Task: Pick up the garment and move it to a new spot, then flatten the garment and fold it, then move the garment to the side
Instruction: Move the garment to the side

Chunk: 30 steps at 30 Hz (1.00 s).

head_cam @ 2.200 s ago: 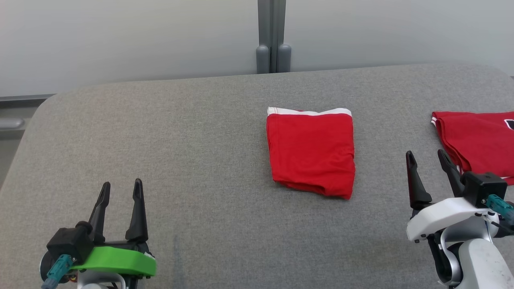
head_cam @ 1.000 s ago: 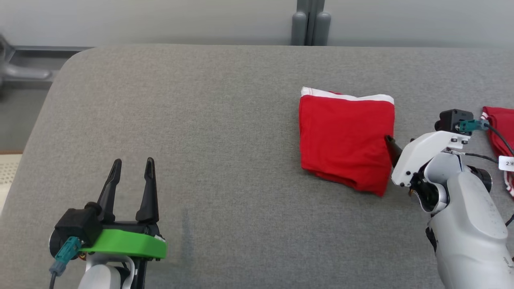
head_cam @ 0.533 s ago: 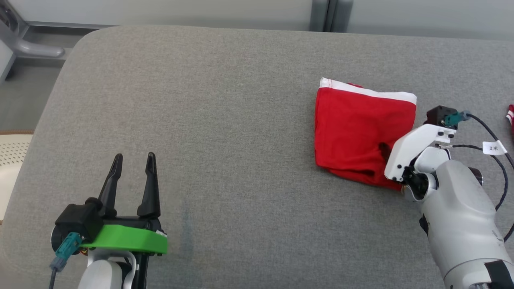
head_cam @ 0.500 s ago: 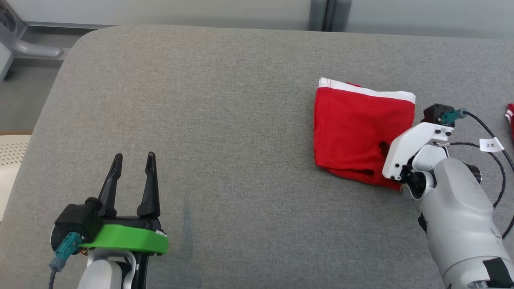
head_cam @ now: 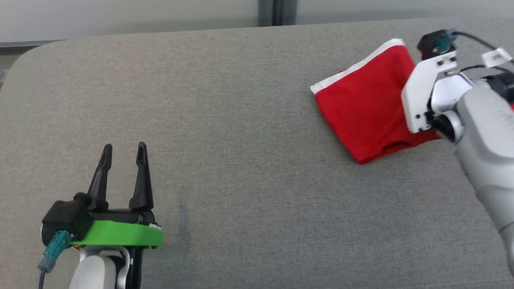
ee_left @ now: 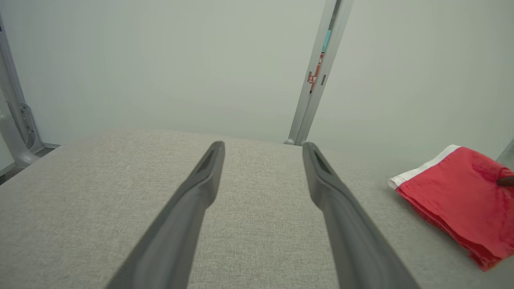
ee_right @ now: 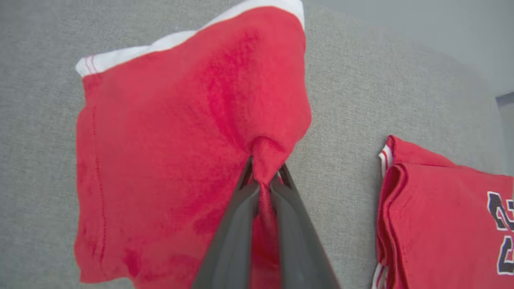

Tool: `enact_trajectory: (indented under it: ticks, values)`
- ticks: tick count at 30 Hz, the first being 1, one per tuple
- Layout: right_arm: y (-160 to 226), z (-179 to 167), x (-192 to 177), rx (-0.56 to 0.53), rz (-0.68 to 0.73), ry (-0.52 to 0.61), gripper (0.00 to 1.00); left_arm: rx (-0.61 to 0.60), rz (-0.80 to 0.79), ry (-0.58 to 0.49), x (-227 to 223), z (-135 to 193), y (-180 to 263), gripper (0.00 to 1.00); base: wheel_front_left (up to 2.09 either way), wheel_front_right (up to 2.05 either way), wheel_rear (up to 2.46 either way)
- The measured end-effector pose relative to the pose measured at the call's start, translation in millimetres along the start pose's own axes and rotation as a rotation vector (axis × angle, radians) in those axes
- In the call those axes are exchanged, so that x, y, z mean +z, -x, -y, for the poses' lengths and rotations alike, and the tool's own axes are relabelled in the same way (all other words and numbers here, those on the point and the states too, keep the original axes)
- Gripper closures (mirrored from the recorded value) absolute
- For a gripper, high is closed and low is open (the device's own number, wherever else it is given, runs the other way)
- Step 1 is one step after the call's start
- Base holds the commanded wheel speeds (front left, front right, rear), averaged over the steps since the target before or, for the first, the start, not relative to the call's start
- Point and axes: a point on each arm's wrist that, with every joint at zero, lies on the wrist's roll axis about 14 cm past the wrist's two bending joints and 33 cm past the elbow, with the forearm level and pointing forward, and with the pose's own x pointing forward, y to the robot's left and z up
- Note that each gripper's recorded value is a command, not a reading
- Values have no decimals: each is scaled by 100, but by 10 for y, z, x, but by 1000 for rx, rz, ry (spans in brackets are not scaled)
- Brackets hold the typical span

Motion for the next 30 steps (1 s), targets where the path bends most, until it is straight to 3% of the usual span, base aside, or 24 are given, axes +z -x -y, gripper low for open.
enact_trajectory:
  ticks: [8,18,30]
  values:
    - [380,1039,-314,-168,-83,1,100,-111,7,33,-89,360,-346,0,0,0,0]
    - [549,1863,-796,-349,-188,97,100,-174,-43,38,-393,481,-610,0,0,0,0]
    - [262,2225,-1146,-456,-203,143,100,-173,-89,13,-652,329,-753,0,0,0,0]
